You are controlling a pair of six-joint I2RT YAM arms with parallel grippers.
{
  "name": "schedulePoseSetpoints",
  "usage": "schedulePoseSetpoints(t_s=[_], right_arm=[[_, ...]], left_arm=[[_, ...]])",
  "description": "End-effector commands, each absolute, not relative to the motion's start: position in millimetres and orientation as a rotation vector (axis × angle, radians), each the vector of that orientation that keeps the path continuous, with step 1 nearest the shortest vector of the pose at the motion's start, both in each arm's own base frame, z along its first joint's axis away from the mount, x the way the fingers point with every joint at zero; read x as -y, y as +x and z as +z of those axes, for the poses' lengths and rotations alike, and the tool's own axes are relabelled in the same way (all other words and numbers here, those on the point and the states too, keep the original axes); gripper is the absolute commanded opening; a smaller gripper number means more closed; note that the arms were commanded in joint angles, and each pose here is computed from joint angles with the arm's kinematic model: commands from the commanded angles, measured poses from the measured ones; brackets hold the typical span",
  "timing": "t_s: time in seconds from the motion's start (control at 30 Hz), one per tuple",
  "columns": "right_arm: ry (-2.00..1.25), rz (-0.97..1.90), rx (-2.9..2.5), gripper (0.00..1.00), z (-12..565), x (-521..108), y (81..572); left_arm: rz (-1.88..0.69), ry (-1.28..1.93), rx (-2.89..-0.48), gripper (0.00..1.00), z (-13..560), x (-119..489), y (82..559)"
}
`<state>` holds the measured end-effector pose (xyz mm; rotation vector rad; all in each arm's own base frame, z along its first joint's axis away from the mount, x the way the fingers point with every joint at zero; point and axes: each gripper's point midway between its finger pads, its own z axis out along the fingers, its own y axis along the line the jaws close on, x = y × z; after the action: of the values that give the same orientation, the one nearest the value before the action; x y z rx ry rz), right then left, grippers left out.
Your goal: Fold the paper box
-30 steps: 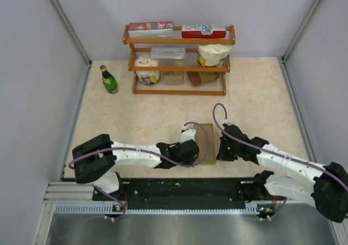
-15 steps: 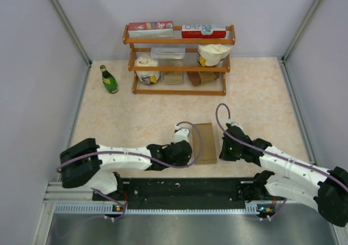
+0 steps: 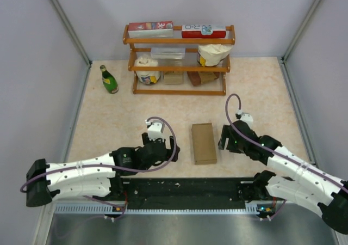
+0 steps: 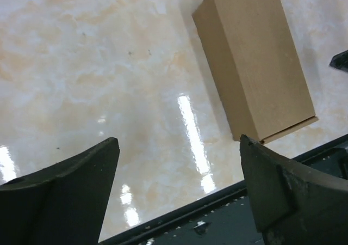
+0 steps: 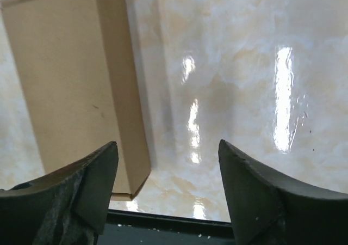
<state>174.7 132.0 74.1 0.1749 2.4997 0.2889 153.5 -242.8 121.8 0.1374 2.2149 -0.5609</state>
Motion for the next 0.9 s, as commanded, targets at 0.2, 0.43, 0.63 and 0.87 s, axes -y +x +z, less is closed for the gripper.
schedulePoseSetpoints(t_s=[0.2,0.43,0.63,0.87], right_arm=[[0.3,0.297,-2.202,0.88,148,-121,215],[0.128,0.433,-2.017,0.91,161,-132,221],[0.129,0.481,-2.011,0.92,157,-133,214],[0.058,0.479,-2.064,0.92,149,-142,212]], left_arm=[[-0.347,0.045,-2.017,0.99,186,195,185],[-0.286,0.079,-2.022,0.99,175,188,186],[-0.276,0.118,-2.028,0.99,169,189,185],[-0.295,0.159,-2.031,0.99,170,188,182]])
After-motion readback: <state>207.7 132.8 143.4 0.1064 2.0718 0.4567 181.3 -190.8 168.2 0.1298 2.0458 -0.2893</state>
